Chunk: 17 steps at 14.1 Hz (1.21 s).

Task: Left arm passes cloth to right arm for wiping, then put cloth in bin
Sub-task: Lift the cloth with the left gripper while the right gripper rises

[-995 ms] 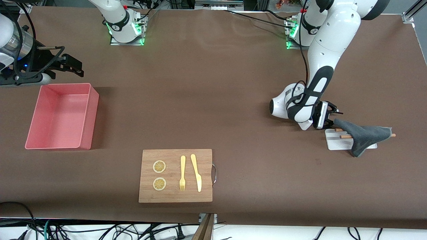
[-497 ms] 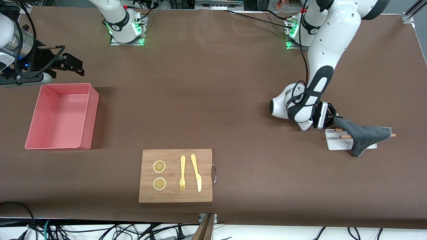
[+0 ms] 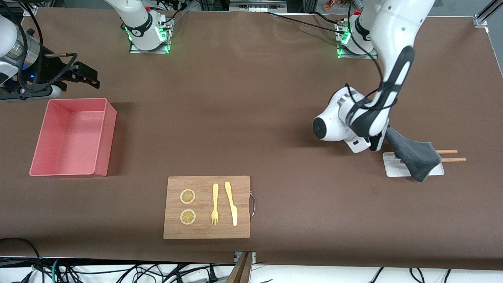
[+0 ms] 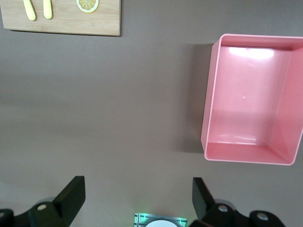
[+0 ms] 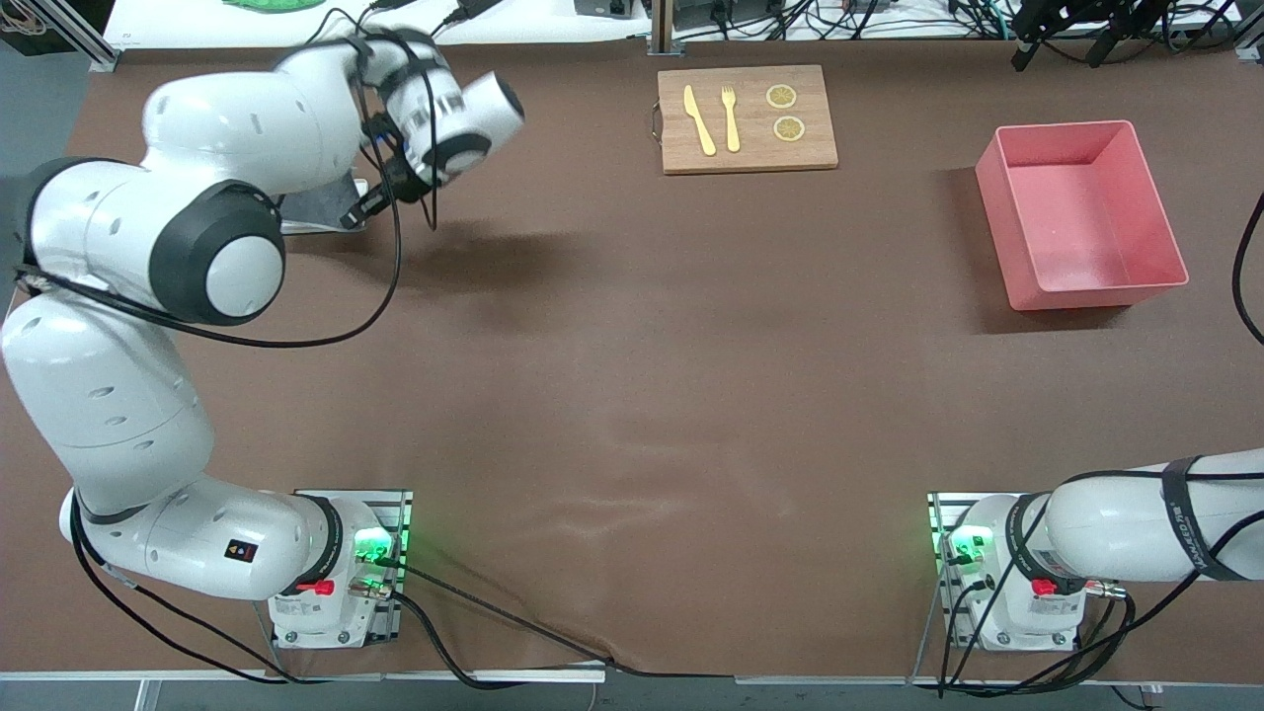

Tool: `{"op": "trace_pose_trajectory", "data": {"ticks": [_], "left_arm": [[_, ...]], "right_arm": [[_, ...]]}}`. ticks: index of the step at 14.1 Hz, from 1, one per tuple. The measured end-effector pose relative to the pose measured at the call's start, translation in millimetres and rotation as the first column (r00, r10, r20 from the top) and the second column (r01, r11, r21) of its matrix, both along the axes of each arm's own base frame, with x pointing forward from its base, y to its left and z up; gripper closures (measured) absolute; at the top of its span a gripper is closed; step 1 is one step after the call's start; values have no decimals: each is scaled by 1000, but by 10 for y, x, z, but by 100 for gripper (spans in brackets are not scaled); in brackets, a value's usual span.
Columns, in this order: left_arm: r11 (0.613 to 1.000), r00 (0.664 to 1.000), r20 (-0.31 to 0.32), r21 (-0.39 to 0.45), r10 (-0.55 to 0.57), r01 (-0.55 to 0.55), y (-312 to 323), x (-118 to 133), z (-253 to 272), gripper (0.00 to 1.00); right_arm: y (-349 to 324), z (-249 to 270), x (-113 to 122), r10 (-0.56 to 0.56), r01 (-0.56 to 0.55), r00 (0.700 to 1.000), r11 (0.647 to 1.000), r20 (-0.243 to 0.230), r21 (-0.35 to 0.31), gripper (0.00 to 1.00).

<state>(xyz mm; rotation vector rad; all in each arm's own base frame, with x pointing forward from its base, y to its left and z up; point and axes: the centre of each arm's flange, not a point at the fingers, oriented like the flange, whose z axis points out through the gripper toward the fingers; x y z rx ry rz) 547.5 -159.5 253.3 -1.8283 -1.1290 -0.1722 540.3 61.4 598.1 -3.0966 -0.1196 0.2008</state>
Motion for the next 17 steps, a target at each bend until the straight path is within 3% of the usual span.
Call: {"op": "trace_pose_trajectory", "data": {"ticks": [3,6,8,10,12,14,15,17], "left_arm": [[982,990,-127,-174,56,-78,-102,207,897,98],[941,976,-216,-323,31,-102,-166,320,1532,98],[899,966,-260,-423,-5,-109,-252,320,1903,98],[834,963,-265,-542,-51,-105,-393,312,2219,98],[723,965,-247,-683,-92,-106,-596,297,2497,98],[588,972,-200,-804,-125,-90,-818,300,2755,98],[514,975,-173,-854,-138,-79,-936,309,2846,98],[353,982,-121,-933,-146,-63,-1176,344,2973,98]], "right_arm": [[-2,-3,-34,1,-1,1000,1000,-25,-3,0],[81,-63,-47,23,-23,998,1000,-52,-2,0],[322,-206,-72,69,-71,992,997,-110,-6,0],[547,-354,-79,110,-113,982,994,-155,-10,0],[734,-484,-82,143,-148,972,989,-187,-11,0],[935,-542,-70,206,-210,959,978,-193,-1,0],[1043,-495,-67,274,-275,945,961,-179,16,0],[1320,-375,-100,470,-465,874,883,-123,63,0]]}}
